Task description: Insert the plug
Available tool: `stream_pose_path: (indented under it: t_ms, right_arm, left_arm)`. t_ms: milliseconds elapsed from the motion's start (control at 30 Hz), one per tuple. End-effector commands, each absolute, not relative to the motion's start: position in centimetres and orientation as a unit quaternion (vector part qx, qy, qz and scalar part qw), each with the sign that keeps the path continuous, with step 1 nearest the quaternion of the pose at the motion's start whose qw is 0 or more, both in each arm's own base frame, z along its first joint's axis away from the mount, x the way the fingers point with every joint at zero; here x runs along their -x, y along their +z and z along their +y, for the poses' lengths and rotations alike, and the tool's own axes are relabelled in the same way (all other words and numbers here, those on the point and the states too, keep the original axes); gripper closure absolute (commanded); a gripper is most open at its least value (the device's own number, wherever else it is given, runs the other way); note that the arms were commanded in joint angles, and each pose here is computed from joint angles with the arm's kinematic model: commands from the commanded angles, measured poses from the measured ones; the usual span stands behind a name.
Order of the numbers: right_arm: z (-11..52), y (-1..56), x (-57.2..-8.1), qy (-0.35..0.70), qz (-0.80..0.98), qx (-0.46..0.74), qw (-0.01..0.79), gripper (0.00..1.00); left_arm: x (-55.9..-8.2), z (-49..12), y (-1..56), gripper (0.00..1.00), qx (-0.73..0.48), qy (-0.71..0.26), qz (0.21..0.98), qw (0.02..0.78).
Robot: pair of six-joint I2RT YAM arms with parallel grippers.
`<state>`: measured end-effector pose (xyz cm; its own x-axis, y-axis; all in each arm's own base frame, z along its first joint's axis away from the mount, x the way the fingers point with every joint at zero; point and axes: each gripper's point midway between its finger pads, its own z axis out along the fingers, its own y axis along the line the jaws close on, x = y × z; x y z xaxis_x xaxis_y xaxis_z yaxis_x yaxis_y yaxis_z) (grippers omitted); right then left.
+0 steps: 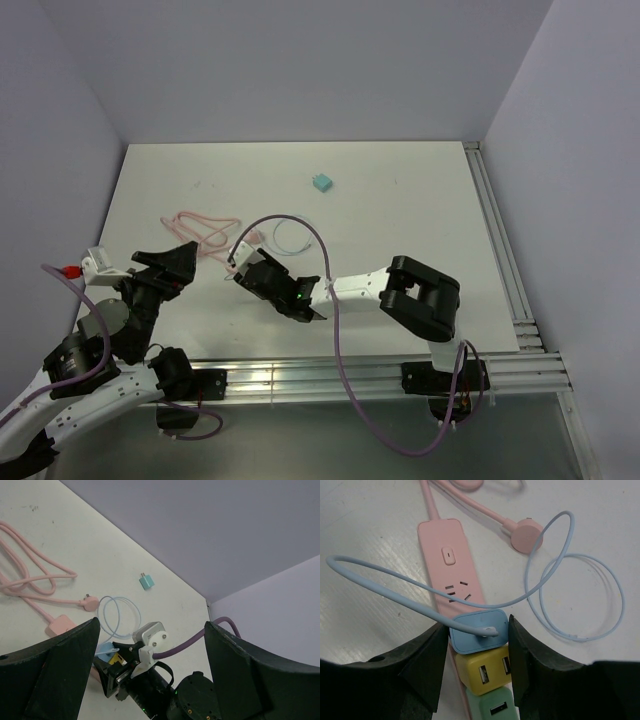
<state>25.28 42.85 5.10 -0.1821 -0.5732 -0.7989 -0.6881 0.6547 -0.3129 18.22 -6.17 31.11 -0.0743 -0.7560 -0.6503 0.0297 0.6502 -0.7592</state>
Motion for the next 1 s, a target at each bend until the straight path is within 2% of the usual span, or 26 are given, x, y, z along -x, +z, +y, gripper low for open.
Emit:
stream_pose_path:
  t_ms: [0, 367, 600, 667, 867, 900, 967]
  right_arm:
    - [30.7, -11.4, -13.9, -0.013, 0.857, 0.489, 0.164, 1.00]
    - [29.8, -12.9, -10.2, 0.006, 0.884, 0.448, 0.135, 1.00]
    - [29.6, -10.5, -14.3, -0.070, 0.869, 0.435, 0.224, 1.00]
    - [30.3, -8.8, -15.7, -0.079, 0.855, 0.441, 0.260, 0.92]
    - [32.6, -4.3, -17.6, -0.060, 0.829, 0.469, 0.300, 0.85]
    - [33.0, -3.7, -17.8, -0.058, 0.826, 0.470, 0.307, 0.82]
    - [33.3, -3.2, -18.0, -0.053, 0.821, 0.474, 0.314, 0.67]
  left_arm:
    - [-17.9, -6.2, 31.8, 0.09, 0.276, -0.332, 0.656, 0.619]
    - [-17.9, -7.1, 31.9, 0.10, 0.264, -0.343, 0.661, 0.613]
    - [-17.9, -7.2, 31.9, 0.09, 0.257, -0.333, 0.671, 0.610]
    - [-17.8, -6.8, 31.7, 0.09, 0.260, -0.333, 0.670, 0.611]
    - [-17.3, -5.9, 32.1, 0.10, 0.271, -0.350, 0.652, 0.616]
    - [-17.3, -5.9, 32.0, 0.10, 0.270, -0.347, 0.653, 0.616]
    - [-17.3, -5.6, 32.2, 0.10, 0.274, -0.346, 0.651, 0.617]
